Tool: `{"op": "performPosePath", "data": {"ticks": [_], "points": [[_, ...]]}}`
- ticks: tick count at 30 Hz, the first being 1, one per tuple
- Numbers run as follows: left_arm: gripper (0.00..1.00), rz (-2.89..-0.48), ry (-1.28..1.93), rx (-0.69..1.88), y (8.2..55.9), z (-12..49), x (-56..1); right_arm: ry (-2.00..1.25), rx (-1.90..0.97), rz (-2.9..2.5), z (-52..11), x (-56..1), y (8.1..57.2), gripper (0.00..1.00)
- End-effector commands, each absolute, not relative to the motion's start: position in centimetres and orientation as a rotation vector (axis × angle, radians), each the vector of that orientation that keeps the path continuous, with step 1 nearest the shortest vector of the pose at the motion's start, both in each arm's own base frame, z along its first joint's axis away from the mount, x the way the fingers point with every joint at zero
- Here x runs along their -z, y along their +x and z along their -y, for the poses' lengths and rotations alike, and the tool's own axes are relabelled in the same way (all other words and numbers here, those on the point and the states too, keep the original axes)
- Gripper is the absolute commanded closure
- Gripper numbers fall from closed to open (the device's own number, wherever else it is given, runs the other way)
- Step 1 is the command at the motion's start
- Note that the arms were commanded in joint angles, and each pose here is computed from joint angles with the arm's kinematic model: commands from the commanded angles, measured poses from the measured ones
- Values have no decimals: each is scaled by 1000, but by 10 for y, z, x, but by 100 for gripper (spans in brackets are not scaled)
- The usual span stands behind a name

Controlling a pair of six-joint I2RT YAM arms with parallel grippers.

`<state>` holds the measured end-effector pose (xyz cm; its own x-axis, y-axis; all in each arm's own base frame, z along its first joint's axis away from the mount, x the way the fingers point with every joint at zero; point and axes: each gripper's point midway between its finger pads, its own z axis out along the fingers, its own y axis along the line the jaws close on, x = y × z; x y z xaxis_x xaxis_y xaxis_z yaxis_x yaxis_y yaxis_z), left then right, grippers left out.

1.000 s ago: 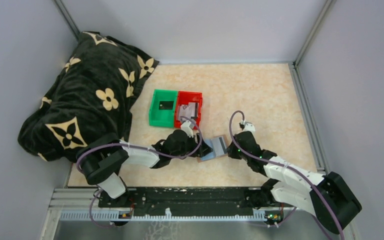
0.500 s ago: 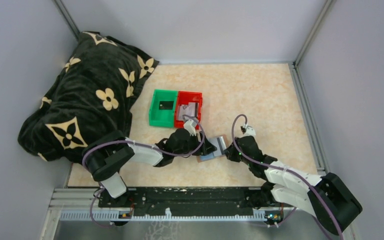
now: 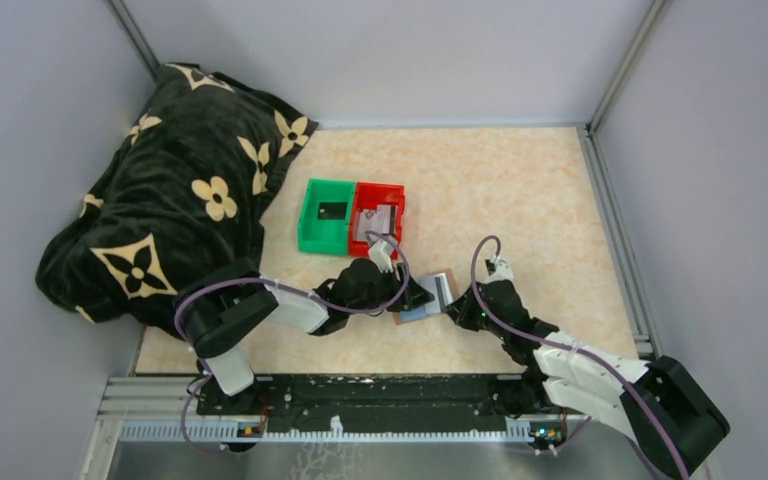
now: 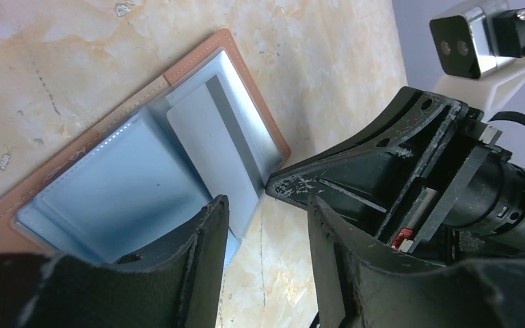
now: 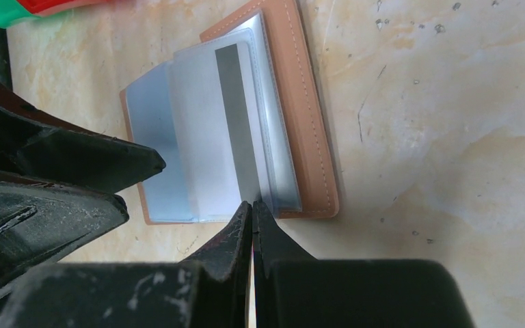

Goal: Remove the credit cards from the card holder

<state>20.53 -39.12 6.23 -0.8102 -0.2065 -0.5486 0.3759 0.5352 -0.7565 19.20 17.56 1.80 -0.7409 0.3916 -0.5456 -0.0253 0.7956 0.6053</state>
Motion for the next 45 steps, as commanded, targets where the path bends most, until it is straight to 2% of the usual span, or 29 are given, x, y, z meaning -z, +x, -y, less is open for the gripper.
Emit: {"op": "performPosePath", "data": {"ticks": [1, 9, 14, 21, 28, 32, 38, 45], "points": [[48, -2126, 146, 1366, 200, 398, -69, 262, -758, -2407, -169, 9, 167, 100], [45, -2177, 147, 1208, 204, 376, -56, 249, -743, -2391, -166, 2, 168, 100], [42, -2146, 164, 1071, 209, 330, -55, 160, -605, -2350, -151, -20, 179, 100], [36, -2144, 164, 1028, 218, 285, -65, 79, -667, -2230, -162, -57, 192, 100], [34, -2123, 207, 1140, 215, 304, -73, 133, -519, -2260, -154, -44, 212, 100], [34, -2040, 123, 1229, 219, 313, -81, 100, -550, -2285, -166, -43, 216, 100], [32, -2076, 122, 1198, 229, 332, -74, 67, -639, -2215, -181, -67, 224, 100], [32, -1984, 149, 1294, 232, 351, -113, 65, -710, -2167, -193, -84, 230, 100]]}}
